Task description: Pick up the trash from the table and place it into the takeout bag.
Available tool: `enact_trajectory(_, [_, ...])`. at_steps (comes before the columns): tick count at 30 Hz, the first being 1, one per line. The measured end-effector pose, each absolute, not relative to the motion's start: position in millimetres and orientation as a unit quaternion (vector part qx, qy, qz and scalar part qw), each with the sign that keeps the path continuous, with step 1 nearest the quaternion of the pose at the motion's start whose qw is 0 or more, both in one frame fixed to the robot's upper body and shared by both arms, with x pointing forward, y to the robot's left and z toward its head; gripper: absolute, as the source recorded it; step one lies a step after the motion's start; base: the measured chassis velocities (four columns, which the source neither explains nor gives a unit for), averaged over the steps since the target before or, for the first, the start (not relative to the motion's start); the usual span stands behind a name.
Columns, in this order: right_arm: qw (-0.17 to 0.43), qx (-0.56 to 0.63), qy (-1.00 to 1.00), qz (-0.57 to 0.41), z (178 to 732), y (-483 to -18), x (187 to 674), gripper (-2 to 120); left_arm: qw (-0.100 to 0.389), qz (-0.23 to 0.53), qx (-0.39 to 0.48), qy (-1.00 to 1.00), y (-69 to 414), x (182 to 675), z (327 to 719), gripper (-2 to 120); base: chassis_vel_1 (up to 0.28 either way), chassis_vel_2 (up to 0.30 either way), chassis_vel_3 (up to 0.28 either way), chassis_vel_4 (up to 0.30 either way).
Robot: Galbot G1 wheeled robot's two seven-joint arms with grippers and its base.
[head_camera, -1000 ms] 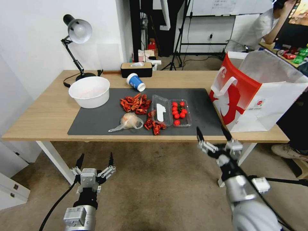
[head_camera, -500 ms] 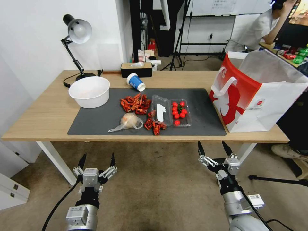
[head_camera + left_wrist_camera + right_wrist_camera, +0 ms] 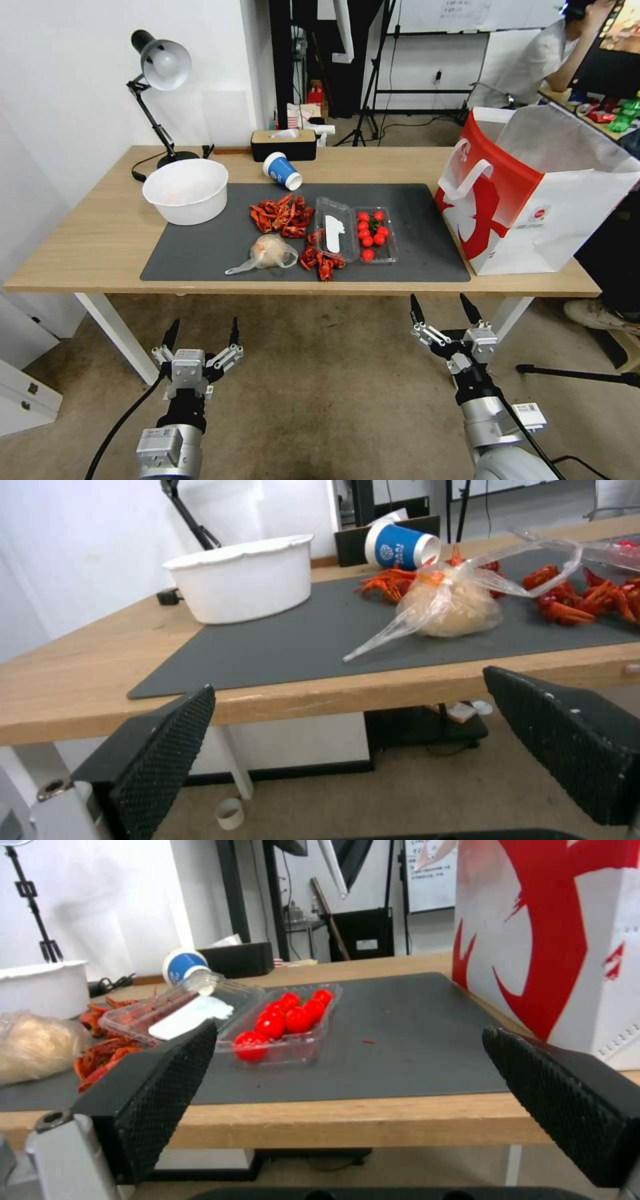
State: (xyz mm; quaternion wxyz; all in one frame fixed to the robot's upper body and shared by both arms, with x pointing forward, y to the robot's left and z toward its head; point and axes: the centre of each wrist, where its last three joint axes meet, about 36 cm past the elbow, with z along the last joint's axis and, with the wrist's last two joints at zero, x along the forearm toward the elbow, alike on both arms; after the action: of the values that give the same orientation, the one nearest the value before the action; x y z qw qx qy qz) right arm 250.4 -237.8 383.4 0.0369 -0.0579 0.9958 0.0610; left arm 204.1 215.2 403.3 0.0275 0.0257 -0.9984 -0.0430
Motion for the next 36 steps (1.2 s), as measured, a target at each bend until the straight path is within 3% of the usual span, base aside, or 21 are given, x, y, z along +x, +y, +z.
enact_trajectory(23, [0.022, -0.061, 0.996, 0.056, 376.9, -236.4, 250.8, 100, 0.025, -0.042, 0.027, -0.998, 218.4, 211.9, 403.8, 100, 0.000, 0.000, 0.000, 0.000])
enact_trajectory(36, [0.018, -0.060, 0.997, 0.052, 378.3, -238.3, 251.2, 100, 0.001, -0.006, 0.021, -1.000, 248.4, 252.6, 439.8, 100, 0.000, 0.000, 0.000, 0.000])
